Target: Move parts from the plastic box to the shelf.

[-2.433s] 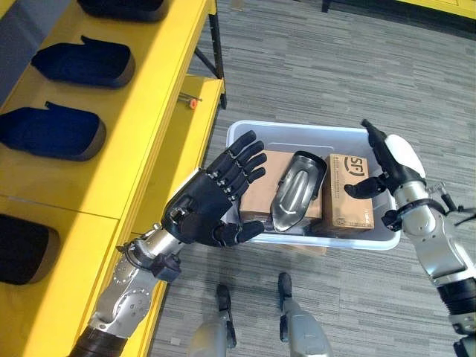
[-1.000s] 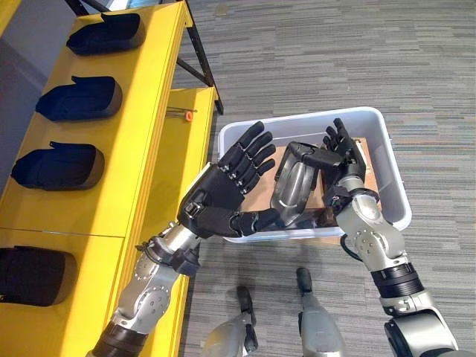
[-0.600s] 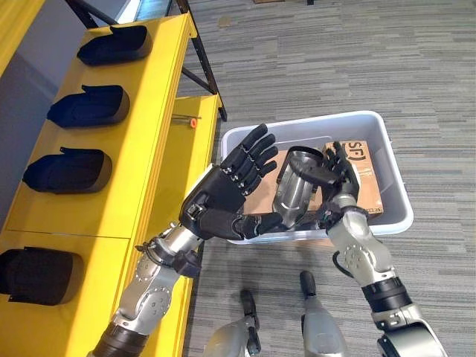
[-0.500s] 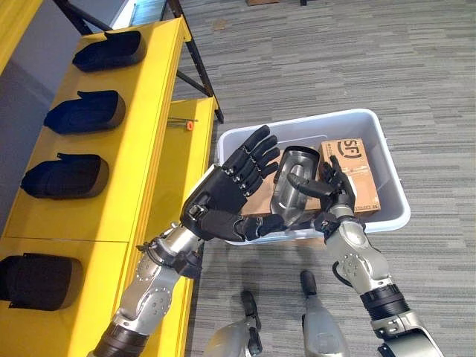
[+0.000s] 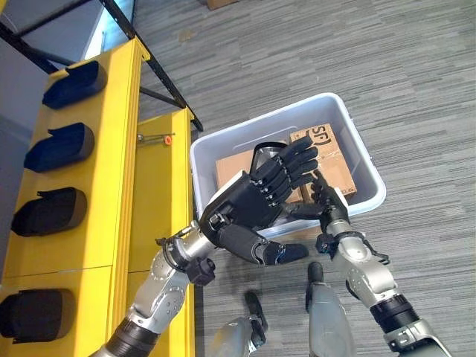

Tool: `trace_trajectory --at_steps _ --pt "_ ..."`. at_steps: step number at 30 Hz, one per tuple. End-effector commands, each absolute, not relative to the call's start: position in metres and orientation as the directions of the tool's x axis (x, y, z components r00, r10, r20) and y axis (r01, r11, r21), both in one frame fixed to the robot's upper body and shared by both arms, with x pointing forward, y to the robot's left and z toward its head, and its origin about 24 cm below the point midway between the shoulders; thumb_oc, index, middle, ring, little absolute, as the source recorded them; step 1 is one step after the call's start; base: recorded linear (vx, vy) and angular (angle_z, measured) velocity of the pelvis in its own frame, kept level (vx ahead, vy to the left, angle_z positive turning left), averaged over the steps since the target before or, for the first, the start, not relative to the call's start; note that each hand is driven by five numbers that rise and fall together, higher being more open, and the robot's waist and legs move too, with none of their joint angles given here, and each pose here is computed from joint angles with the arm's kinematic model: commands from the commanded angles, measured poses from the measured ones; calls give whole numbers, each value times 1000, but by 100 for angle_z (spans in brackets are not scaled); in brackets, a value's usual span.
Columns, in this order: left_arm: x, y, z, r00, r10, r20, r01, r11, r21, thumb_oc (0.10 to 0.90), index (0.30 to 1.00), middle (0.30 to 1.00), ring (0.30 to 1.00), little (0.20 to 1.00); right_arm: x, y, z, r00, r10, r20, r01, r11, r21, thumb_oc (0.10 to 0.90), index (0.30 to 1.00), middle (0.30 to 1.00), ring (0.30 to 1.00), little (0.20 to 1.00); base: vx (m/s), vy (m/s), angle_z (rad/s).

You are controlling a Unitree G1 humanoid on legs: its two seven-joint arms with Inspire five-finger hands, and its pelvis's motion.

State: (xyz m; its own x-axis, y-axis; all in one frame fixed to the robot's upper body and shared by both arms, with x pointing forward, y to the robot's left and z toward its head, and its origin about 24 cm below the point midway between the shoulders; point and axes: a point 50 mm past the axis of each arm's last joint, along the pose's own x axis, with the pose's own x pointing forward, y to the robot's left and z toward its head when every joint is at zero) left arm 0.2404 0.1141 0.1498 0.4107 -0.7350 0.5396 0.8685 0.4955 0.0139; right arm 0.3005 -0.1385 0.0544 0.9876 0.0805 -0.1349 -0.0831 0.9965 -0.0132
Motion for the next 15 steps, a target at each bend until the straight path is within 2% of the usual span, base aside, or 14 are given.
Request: trace_trajectory --at_steps 1,7,15 --pt "235 113 183 323 -666 673 854 511 96 900 1000 1000 1000 1000 309 -106 98 976 180 119 -182 983 4 900 1000 1000 1000 1000 142 53 15" --pt "226 130 170 358 -653 667 846 530 64 900 1000 1000 1000 1000 307 -90 96 971 219 99 -217 976 -31 900 1000 1000 1000 1000 264 290 -86" --pt "233 124 164 333 -701 631 877 476 66 900 1000 1000 1000 1000 317 -90 103 982 173 73 -176 984 24 900 1000 1000 1000 1000 145 197 -44"
